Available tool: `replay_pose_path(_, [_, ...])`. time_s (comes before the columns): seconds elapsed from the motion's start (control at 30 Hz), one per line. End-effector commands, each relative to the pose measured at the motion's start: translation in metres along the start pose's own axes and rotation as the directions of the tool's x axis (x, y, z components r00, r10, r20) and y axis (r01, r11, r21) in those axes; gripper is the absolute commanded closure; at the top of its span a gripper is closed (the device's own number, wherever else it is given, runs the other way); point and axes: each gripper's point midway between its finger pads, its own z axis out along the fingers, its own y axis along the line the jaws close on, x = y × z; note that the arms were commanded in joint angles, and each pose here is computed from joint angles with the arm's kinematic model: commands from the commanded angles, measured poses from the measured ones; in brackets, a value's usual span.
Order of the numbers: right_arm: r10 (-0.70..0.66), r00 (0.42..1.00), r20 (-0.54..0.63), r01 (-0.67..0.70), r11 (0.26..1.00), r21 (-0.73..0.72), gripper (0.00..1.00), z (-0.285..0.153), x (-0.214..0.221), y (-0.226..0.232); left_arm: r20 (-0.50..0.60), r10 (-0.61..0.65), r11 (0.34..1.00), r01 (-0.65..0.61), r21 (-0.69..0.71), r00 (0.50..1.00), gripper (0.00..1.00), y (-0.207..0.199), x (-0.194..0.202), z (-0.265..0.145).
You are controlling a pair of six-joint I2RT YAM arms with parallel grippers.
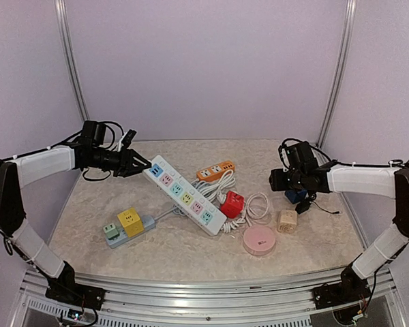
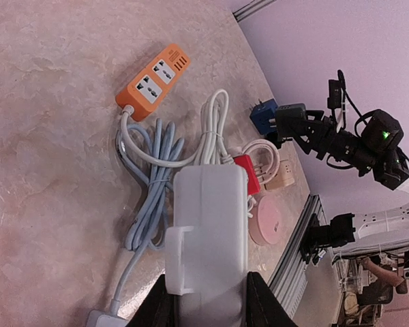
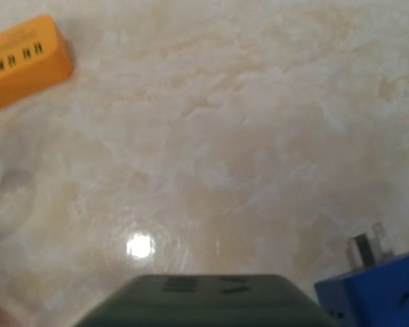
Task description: Pull the plug off the socket
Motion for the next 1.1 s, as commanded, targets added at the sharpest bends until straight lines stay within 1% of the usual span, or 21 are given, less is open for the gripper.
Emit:
replay_pose_path(0.0, [0.021, 0.999, -0.047, -0.021, 1.000, 0.018, 1.00, 0.013, 0.014, -0.007, -0.008, -0.006, 0.997, 0.005, -0.075, 1.000, 0.91, 0.022, 0.001, 0.004])
replay_pose_path(0.13, [0.029, 0.997, -0.069, -0.027, 0.999, 0.035, 1.00, 0.018, 0.023, -0.010, -0.036, -0.045, 0.995, 0.041, -0.094, 0.998, 0.89, 0.034, 0.006, 0.011])
replay_pose_path(0.3, [0.039, 0.997, -0.068, -0.037, 0.999, 0.035, 0.91, 0.019, 0.026, -0.010, -0.068, -0.102, 0.986, 0.091, -0.143, 0.992, 0.87, 0.055, 0.014, 0.021])
replay_pose_path(0.43, [0.052, 0.996, -0.076, -0.050, 0.998, 0.034, 0.84, 0.021, 0.032, -0.010, -0.091, -0.136, 0.978, 0.120, -0.170, 0.986, 0.82, 0.070, 0.020, 0.029])
replay_pose_path(0.53, [0.055, 0.996, -0.077, -0.051, 0.998, 0.048, 0.76, 0.021, 0.034, -0.014, -0.109, -0.161, 0.971, 0.138, -0.196, 0.981, 0.74, 0.082, 0.025, 0.035])
replay_pose_path(0.63, [0.054, 0.996, -0.076, -0.049, 0.997, 0.060, 0.68, 0.019, 0.036, -0.016, -0.116, -0.181, 0.960, 0.150, -0.237, 0.977, 0.69, 0.093, 0.029, 0.037])
replay_pose_path(0.7, [0.050, 0.996, -0.076, -0.045, 0.997, 0.065, 0.66, 0.018, 0.036, -0.017, -0.120, -0.192, 0.950, 0.154, -0.272, 0.974, 0.59, 0.101, 0.031, 0.038])
replay_pose_path(0.8, [0.047, 0.996, -0.079, -0.041, 0.997, 0.070, 0.62, 0.018, 0.037, -0.019, -0.127, -0.201, 0.944, 0.157, -0.291, 0.971, 0.48, 0.107, 0.033, 0.039])
replay_pose_path(0.93, [0.045, 0.995, -0.085, -0.039, 0.997, 0.074, 0.53, 0.018, 0.039, -0.020, -0.134, -0.206, 0.940, 0.158, -0.303, 0.969, 0.39, 0.110, 0.035, 0.040])
replay_pose_path(1.0, [0.045, 0.995, -0.086, -0.038, 0.996, 0.075, 0.48, 0.018, 0.039, -0.020, -0.132, -0.207, 0.937, 0.158, -0.312, 0.969, 0.35, 0.112, 0.035, 0.040])
replay_pose_path(1.07, [0.045, 0.995, -0.087, -0.038, 0.996, 0.077, 0.40, 0.018, 0.040, -0.020, -0.124, -0.200, 0.934, 0.151, -0.324, 0.972, 0.29, 0.112, 0.033, 0.038])
